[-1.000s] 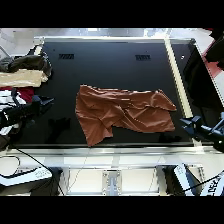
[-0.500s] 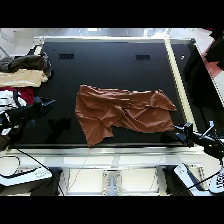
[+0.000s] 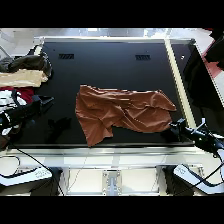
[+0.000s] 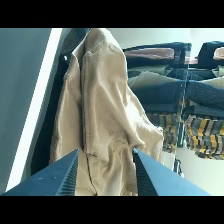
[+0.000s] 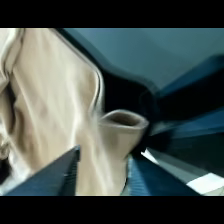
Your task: Fold the shirts.
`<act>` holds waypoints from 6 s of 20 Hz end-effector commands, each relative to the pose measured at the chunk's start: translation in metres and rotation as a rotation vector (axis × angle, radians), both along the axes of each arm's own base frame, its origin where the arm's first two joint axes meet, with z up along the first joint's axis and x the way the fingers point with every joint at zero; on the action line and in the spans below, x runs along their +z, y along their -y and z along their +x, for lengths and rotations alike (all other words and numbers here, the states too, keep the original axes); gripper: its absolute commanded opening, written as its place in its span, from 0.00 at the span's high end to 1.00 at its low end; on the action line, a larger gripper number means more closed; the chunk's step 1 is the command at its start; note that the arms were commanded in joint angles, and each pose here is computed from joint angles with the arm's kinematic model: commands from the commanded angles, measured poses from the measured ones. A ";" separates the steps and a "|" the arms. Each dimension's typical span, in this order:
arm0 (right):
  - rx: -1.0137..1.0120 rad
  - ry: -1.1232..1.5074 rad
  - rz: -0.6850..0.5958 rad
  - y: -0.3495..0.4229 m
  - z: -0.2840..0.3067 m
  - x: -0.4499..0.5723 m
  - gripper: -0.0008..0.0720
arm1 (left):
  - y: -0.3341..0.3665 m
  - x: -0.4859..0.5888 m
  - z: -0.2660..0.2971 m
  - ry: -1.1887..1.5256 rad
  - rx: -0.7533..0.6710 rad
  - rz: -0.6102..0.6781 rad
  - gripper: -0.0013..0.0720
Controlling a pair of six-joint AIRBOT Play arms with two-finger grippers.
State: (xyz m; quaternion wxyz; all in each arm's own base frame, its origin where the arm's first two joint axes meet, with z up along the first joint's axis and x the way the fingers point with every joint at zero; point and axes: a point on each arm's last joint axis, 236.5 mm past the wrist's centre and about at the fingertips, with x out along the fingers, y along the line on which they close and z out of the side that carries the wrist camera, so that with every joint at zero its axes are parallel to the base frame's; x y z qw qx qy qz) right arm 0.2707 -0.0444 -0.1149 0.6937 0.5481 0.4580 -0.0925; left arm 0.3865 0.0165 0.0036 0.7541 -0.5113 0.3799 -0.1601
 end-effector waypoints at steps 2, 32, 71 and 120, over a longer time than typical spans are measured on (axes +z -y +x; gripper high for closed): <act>-0.039 0.026 -0.025 0.001 0.018 -0.001 0.89 | 0.000 -0.002 0.000 -0.004 0.003 -0.006 0.49; 0.130 0.341 -0.090 -0.021 0.043 0.123 0.96 | 0.167 -0.073 -0.052 -0.141 -0.601 0.000 0.96; 0.752 0.530 -0.724 -0.057 0.283 0.231 0.97 | 0.038 0.090 0.214 0.217 -0.079 1.036 0.97; 0.939 -0.138 -0.573 -0.035 0.197 0.061 0.56 | -0.013 -0.028 0.129 -0.302 -0.423 1.258 0.19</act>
